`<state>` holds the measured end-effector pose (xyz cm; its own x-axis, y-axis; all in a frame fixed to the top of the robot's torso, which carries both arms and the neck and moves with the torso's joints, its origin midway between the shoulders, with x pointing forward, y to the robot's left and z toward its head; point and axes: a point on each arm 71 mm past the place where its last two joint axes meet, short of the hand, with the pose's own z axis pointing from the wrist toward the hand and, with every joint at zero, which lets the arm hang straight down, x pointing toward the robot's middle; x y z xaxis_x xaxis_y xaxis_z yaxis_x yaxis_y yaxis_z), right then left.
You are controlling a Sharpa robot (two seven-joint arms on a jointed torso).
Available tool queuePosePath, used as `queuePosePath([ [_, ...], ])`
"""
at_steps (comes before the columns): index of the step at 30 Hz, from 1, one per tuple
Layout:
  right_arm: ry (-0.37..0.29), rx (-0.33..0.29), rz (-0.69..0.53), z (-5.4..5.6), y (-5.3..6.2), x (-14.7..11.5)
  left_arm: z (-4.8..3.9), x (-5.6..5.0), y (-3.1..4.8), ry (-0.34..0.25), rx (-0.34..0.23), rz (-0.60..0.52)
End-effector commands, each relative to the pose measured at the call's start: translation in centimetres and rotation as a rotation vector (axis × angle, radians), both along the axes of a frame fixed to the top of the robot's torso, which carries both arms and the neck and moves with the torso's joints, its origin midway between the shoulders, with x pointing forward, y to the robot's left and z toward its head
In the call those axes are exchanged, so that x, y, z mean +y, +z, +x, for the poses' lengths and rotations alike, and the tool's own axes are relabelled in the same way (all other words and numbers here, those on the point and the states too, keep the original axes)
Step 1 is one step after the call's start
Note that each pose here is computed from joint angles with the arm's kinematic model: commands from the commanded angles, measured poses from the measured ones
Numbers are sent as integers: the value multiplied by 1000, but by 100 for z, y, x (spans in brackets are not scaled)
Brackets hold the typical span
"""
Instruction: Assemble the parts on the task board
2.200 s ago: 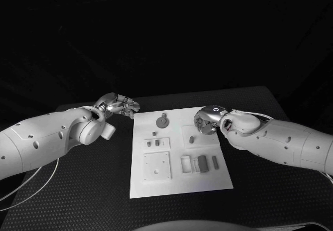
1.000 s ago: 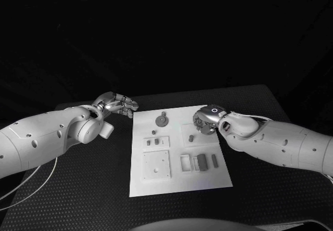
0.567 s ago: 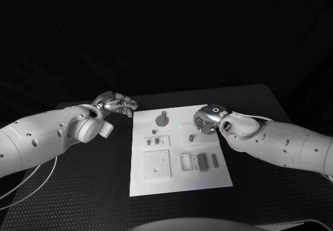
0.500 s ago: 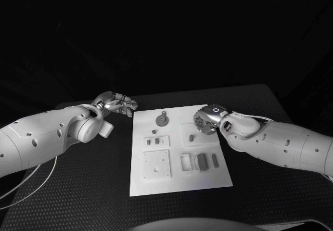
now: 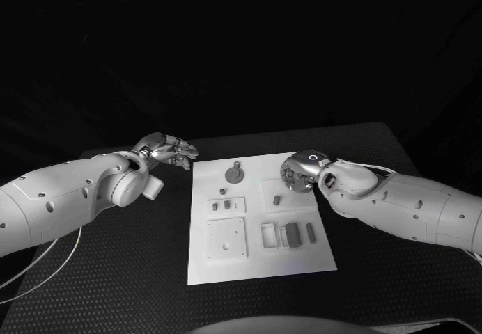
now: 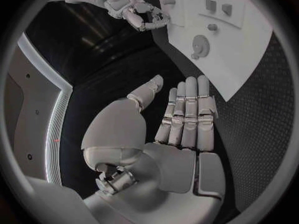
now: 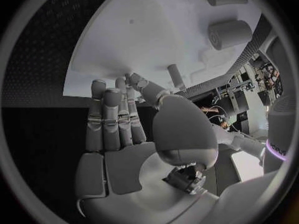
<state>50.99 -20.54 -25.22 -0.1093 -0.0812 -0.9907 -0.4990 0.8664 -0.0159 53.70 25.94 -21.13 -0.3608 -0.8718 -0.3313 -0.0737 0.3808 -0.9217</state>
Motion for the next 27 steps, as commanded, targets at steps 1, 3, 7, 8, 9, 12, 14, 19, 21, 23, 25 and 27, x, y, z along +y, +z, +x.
queuePosePath([
  [1, 4, 11, 2, 4, 21, 10, 8, -4, 14, 3, -8, -8],
  [3, 4, 8, 5, 11, 38, 12, 9, 0, 14, 4, -8, -8],
  [7, 1, 8, 11, 23, 71, 1, 11, 7, 14, 6, -9, -7],
  [8, -2, 13, 15, 29, 84, -7, 11, 8, 13, 6, -9, -7],
  [9, -4, 19, 17, 32, 93, -16, 12, 8, 13, 7, -9, -7],
  [12, -5, 37, 27, 28, 139, -43, 12, 12, 13, 7, -9, -7],
  [14, -3, 44, 35, 24, 180, -45, 12, 18, 15, 11, -10, -7],
  [19, 3, 49, 60, 4, 287, -39, 14, 18, 16, 14, -12, -11],
  [21, 10, 42, 63, -4, 330, -25, 14, 18, 16, 13, -12, -11],
  [23, 13, 42, 68, -11, 349, -14, 14, 16, 16, 12, -11, -12],
  [25, 15, 43, 72, -16, 358, -4, 15, 15, 15, 13, -11, -12],
  [27, 19, 43, 76, -21, 361, 7, 15, 16, 15, 13, -10, -13],
])
